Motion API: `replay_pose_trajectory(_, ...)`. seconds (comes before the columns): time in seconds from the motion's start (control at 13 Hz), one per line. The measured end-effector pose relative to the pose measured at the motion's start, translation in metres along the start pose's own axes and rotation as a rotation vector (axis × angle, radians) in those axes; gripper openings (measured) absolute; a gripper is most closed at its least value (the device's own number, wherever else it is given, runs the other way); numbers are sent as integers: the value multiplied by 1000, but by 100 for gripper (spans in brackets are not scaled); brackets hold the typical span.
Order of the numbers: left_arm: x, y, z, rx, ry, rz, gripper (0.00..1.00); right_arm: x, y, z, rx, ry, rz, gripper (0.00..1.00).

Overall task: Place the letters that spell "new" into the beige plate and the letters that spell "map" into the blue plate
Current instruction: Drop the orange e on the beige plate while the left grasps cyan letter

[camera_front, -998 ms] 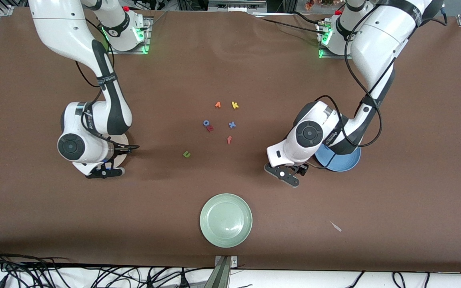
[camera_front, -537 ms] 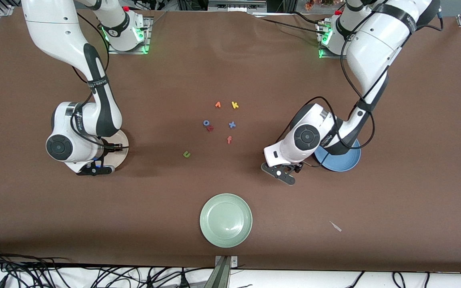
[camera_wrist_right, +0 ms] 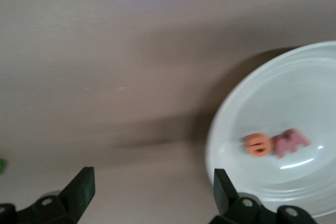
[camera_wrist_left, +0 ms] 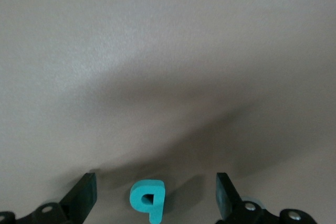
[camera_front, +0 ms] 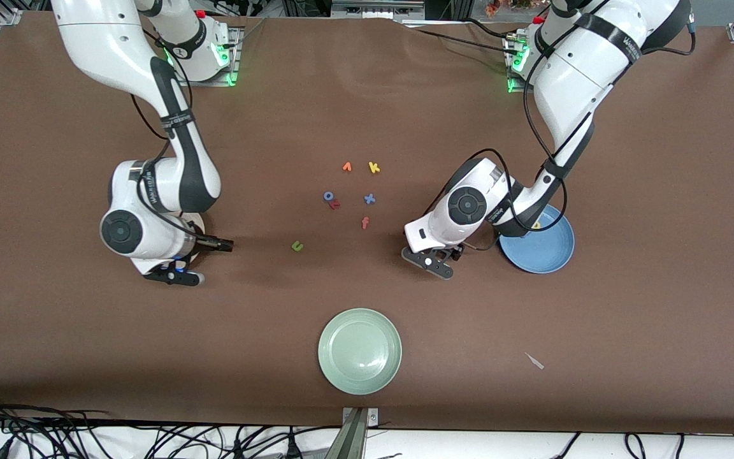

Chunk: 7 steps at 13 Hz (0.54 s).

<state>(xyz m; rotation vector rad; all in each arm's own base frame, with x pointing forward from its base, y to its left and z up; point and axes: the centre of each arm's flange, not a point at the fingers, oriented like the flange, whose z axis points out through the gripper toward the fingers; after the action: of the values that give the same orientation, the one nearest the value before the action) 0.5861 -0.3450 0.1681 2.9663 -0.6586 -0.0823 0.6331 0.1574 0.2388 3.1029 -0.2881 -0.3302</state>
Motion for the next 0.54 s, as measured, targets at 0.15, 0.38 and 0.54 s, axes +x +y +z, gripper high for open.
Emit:
replay_pose_trajectory(0.15,-5,-2,5,1,-9,-1,99,-8,-28,-3,19,4,65,100)
replay_pose_trajectory(0.38,-7,-2,2,5,-10,1,86,-18,-60,-8,48,34,148,100)
replay_pose_trajectory(0.54,-9,-1,-2,9,-8,5,80,-26,-85,-4,65,65,190,100)
